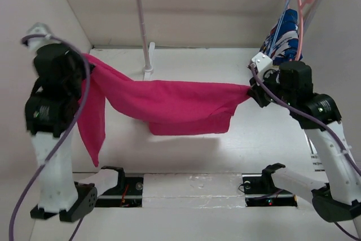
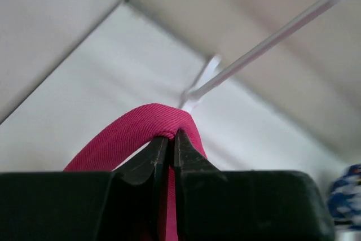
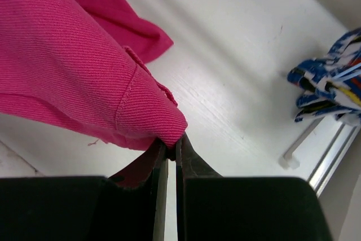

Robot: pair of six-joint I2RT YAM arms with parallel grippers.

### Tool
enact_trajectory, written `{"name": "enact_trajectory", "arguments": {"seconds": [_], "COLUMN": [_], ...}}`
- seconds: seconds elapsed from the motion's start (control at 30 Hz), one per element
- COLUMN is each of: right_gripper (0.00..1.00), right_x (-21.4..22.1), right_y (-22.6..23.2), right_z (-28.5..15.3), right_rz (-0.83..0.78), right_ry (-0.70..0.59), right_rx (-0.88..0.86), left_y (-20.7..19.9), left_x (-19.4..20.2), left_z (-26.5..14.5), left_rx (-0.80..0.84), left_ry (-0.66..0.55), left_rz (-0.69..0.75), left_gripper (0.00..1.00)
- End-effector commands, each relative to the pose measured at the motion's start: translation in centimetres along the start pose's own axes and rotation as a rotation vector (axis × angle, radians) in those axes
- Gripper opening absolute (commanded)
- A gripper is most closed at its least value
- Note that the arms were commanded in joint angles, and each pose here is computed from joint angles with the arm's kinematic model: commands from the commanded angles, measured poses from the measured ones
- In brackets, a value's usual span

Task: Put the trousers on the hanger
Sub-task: Flatten out the trousers at the center of the board.

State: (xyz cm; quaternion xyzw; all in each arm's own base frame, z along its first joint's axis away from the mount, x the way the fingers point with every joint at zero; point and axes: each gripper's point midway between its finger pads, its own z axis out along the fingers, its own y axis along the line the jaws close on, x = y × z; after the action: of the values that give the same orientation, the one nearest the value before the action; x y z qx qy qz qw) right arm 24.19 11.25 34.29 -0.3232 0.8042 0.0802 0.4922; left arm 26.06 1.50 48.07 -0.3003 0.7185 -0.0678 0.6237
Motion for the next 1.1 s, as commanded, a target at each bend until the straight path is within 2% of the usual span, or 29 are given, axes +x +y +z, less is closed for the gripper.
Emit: {"name": "enact_trajectory", "arguments": {"seconds": [0.0,0.03,0.07,0.17,0.23,0.27,0.3,0.33,0.37,0.43,0.5,0.53,0.57,0.63,0.67,0.7,0.73,0.8,0.83,0.87,0.9,0.93,0.97,1.03,1.07], "right_gripper": [0.0,0.0,0.0,0.0,0.0,0.0,0.0,0.0,0.0,0.0,0.0,0.0,0.0,0.24,0.39,0.65,0.72,0.78,0.78,0.75,0.75,0.72,0.68,0.67,0.67], "right_x": [0.8,0.6,0.1,-0.5,2.6,4.7,6.7,11.4,14.3,19.7,21.3,21.5,21.5,21.6,21.4,21.2,20.9,19.5,19.1,18.3,18.3,16.8,16.9,17.7,16.7], "right_y": [-1.8,-0.8,-0.2,3.6,7.5,11.9,14.4,16.9,19.4,21.2,22.6,22.6,21.7,19.9,19.4,19.1,18.8,18.3,16.9,15.9,15.9,14.4,13.7,12.4,10.7], "right_z": [2.9,3.5,3.6,2.1,2.0,0.9,0.5,0.6,-0.7,-1.5,-3.0,-3.3,-3.2,-2.3,-2.3,-2.0,-1.6,-0.3,0.9,4.1,4.2,6.7,8.3,10.5,12.3], "right_rz": [0.016,0.019,0.015,-0.005,-0.013,-0.045,-0.053,-0.057,-0.113,-0.132,-0.178,-0.186,-0.203,-0.209,-0.201,-0.174,-0.152,-0.114,-0.066,-0.001,-0.001,0.085,0.125,0.223,0.273], "right_ry": [0.032,0.019,-0.002,-0.055,0.033,0.081,0.133,0.264,0.352,0.521,0.592,0.606,0.622,0.635,0.634,0.635,0.623,0.574,0.56,0.486,0.485,0.4,0.385,0.373,0.299], "right_rx": [0.056,-0.01,-0.047,-0.187,-0.328,-0.512,-0.622,-0.725,-0.823,-0.868,-0.906,-0.894,-0.83,-0.694,-0.659,-0.626,-0.601,-0.55,-0.479,-0.419,-0.418,-0.372,-0.346,-0.304,-0.262], "left_y": [3.2,5.3,6.2,9.3,10.4,11.1,11.4,11.6,11.5,11.5,11.1,11.2,11.2,11.2,11.1,10.7,10.2,8.7,6.6,3.5,3.5,0.3,-1.1,-3.9,-6.2], "left_x": [11.5,14.1,14.8,14.8,14.9,15.0,15.2,15.9,16.2,16.5,15.7,15.0,14.7,14.9,14.8,14.8,14.7,14.9,16.2,18.9,18.9,22.2,24.3,29.8,32.5], "left_z": [9.7,12.6,14.0,18.1,20.4,20.8,21.5,22.6,23.2,23.6,23.8,23.2,23.0,22.0,21.9,21.6,20.6,19.9,18.9,17.9,17.9,16.7,16.0,15.2,13.7], "left_rx": [-0.198,-0.256,-0.267,-0.312,-0.329,-0.358,-0.38,-0.387,-0.385,-0.385,-0.37,-0.379,-0.379,-0.376,-0.371,-0.364,-0.37,-0.334,-0.278,-0.19,-0.19,-0.102,-0.062,0.068,0.146], "left_ry": [0.362,0.469,0.503,0.52,0.542,0.553,0.553,0.571,0.571,0.56,0.513,0.485,0.476,0.484,0.47,0.457,0.425,0.398,0.41,0.447,0.447,0.498,0.534,0.655,0.687], "left_rz": [0.283,0.308,0.3,0.281,0.267,0.256,0.258,0.252,0.243,0.217,0.204,0.208,0.22,0.234,0.227,0.229,0.249,0.272,0.316,0.395,0.395,0.472,0.515,0.603,0.655], "left_gripper": [0.0,0.0,0.0,0.0,0.0,0.0,0.0,0.0,0.0,0.0,0.0,0.0,0.2,0.43,0.64,0.73,0.78,0.81,0.8,0.75,0.75,0.75,0.75,0.77,0.78]}}
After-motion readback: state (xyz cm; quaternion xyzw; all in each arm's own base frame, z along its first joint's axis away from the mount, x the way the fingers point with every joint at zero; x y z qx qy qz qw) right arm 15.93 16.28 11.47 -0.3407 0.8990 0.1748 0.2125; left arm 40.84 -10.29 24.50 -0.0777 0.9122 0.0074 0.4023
